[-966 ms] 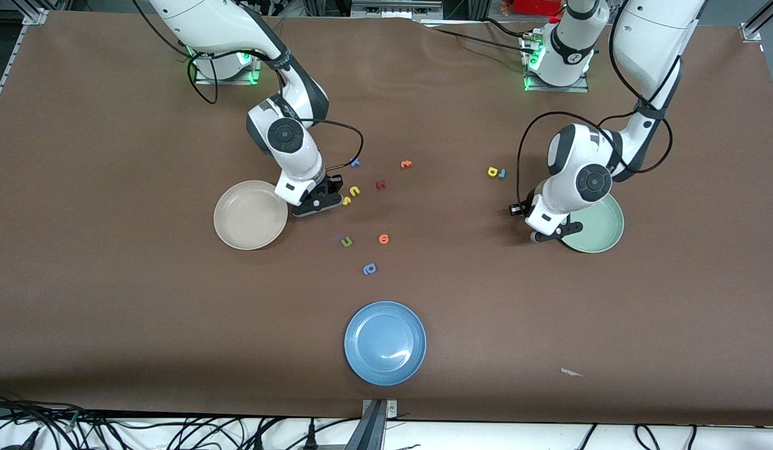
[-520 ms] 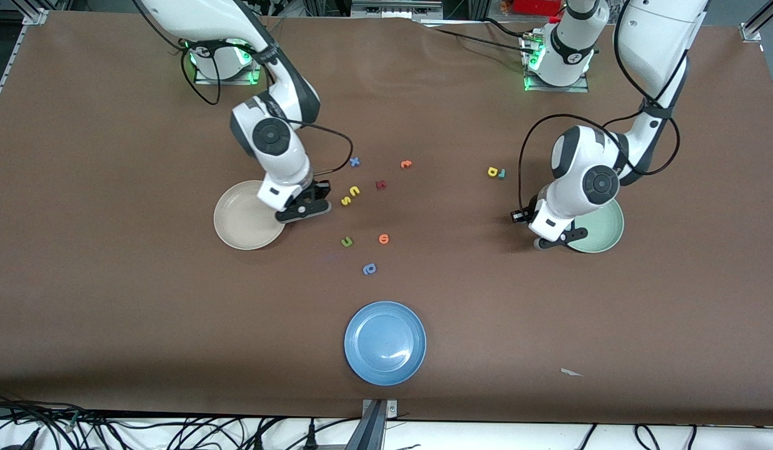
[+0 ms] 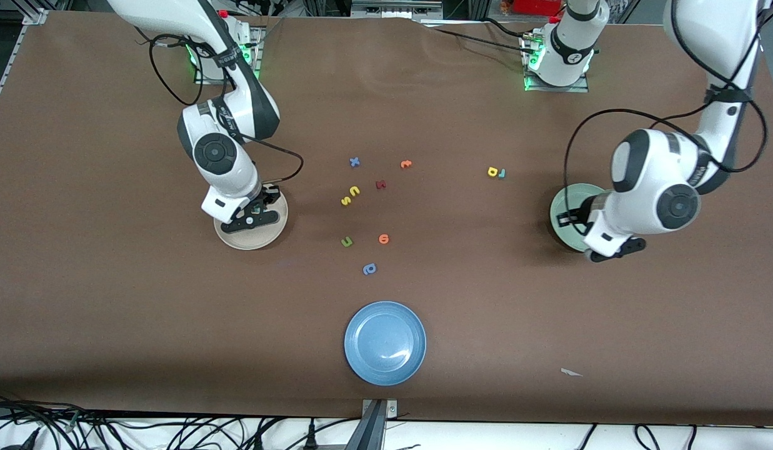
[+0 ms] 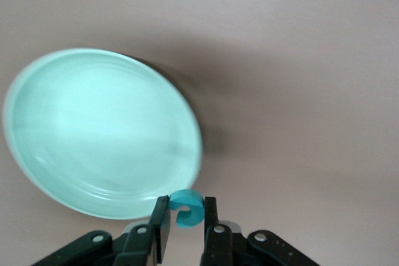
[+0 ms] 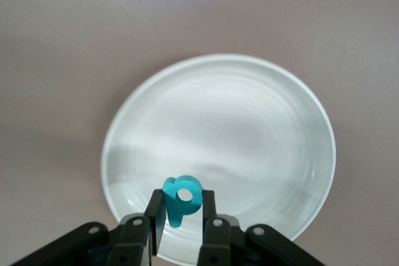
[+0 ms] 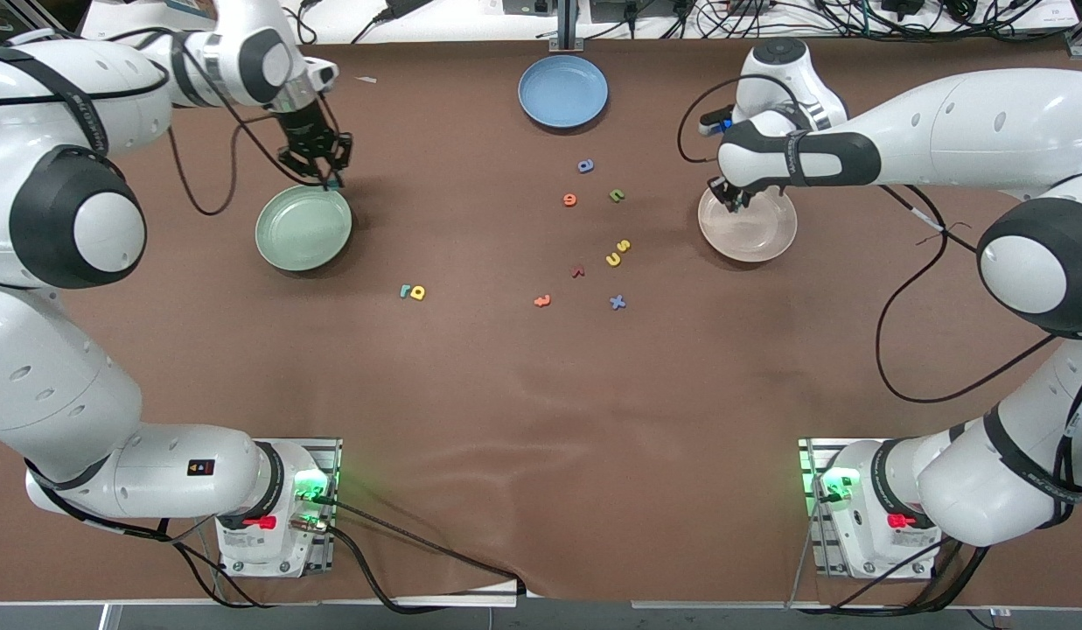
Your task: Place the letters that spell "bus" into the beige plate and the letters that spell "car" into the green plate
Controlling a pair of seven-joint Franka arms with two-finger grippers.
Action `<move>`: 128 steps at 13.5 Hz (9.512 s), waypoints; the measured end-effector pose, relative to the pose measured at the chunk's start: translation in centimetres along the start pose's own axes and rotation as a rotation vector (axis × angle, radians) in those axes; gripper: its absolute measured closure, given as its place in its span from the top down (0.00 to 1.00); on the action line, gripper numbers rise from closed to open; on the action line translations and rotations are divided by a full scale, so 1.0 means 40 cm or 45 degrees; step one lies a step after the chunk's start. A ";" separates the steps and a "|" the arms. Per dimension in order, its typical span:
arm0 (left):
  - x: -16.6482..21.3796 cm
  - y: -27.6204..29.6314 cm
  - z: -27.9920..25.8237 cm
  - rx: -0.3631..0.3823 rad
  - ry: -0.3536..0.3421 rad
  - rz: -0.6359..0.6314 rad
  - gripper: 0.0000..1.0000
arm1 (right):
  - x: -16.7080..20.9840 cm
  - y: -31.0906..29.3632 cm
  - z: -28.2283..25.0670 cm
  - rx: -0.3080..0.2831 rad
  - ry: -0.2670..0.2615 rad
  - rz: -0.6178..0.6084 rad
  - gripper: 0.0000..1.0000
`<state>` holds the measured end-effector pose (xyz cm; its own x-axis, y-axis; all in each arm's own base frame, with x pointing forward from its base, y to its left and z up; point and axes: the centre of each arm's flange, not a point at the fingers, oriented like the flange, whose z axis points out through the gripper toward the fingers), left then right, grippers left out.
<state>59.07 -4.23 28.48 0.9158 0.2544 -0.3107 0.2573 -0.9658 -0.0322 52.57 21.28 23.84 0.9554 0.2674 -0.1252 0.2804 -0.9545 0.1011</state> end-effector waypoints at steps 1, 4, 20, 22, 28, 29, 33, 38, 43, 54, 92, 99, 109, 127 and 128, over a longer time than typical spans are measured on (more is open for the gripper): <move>0.014 -0.046 0.007 0.013 -0.009 0.023 0.26 | -0.012 0.004 0.027 0.000 -0.005 0.002 0.28; 0.049 -0.147 0.071 0.044 -0.068 0.063 0.26 | -0.033 0.005 0.068 0.000 -0.015 0.001 0.43; 0.035 -0.041 0.112 0.033 -0.103 0.053 1.00 | 0.016 -0.459 0.001 0.106 0.020 1.230 0.78; -0.025 0.049 0.092 0.022 -0.100 0.031 1.00 | 0.023 -0.468 0.035 0.104 0.013 1.433 0.70; -0.193 0.225 0.230 0.009 -0.050 -0.036 0.96 | 0.046 -0.500 0.037 0.134 0.027 1.569 0.54; -0.220 0.236 0.267 0.005 -0.045 -0.037 0.94 | 0.041 -0.515 0.044 0.133 0.028 1.562 0.54; -0.314 0.307 0.343 -0.014 -0.019 -0.119 0.94 | 0.033 -0.541 0.074 0.124 0.027 1.550 0.54; -0.374 0.325 0.411 -0.048 0.026 -0.359 0.89 | 0.035 -0.543 0.081 0.128 0.031 1.550 0.50; -0.408 0.314 0.447 -0.045 0.022 -0.445 0.85 | 0.026 -0.563 0.096 0.121 0.031 1.532 0.47; -0.416 0.323 0.439 -0.051 0.028 -0.575 0.68 | 0.053 -0.530 0.075 0.113 0.078 1.514 0.22; -0.454 0.290 0.446 -0.115 0.033 -0.650 0.33 | 0.013 -0.574 0.044 0.125 -0.016 1.470 0.66; -0.452 0.294 0.440 -0.120 0.038 -0.645 0.27 | 0.005 -0.609 0.082 0.146 0.014 1.556 0.58; -0.258 0.297 0.135 -0.129 0.014 -0.597 0.27 | -0.001 -0.627 0.091 0.154 0.026 1.563 0.39; 0.030 -0.157 0.253 0.002 -0.024 -0.275 0.42 | 0.043 -0.067 -0.087 -0.027 -0.081 1.108 0.27; 0.034 -0.155 0.244 -0.003 -0.014 -0.278 0.52 | 0.033 -0.002 -0.077 -0.035 -0.093 1.063 0.27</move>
<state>55.72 1.61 18.97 0.8348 0.4569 -0.3071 0.4498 -0.8877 -0.0980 54.09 22.09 26.71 0.8421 -0.5358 -0.0622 -0.5133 -0.8314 0.2129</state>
